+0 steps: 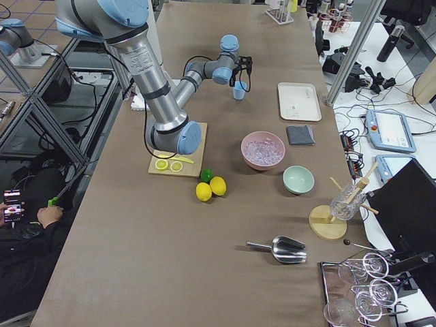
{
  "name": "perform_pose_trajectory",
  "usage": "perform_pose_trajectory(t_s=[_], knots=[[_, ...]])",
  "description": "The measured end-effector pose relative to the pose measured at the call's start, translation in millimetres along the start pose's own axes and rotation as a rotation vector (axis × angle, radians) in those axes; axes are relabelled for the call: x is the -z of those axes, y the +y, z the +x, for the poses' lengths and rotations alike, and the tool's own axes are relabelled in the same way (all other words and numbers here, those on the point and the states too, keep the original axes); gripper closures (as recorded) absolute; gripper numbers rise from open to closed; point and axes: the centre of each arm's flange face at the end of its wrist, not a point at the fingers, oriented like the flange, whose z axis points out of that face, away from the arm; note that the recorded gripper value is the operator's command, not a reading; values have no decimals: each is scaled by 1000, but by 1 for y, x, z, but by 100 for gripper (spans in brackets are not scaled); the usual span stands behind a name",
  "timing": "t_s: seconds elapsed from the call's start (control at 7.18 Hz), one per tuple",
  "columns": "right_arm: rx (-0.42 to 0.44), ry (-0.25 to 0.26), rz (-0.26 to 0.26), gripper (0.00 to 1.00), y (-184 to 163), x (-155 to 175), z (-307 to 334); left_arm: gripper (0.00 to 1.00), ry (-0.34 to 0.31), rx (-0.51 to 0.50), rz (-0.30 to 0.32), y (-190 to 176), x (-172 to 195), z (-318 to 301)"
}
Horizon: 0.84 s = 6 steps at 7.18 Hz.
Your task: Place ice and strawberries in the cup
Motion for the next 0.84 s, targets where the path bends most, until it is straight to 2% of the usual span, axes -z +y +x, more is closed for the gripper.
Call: perform_pose_trajectory(t_s=[0.84], knots=[[-16, 9, 39, 100, -32, -11, -37, 2, -1, 3, -3, 0, -2, -2]])
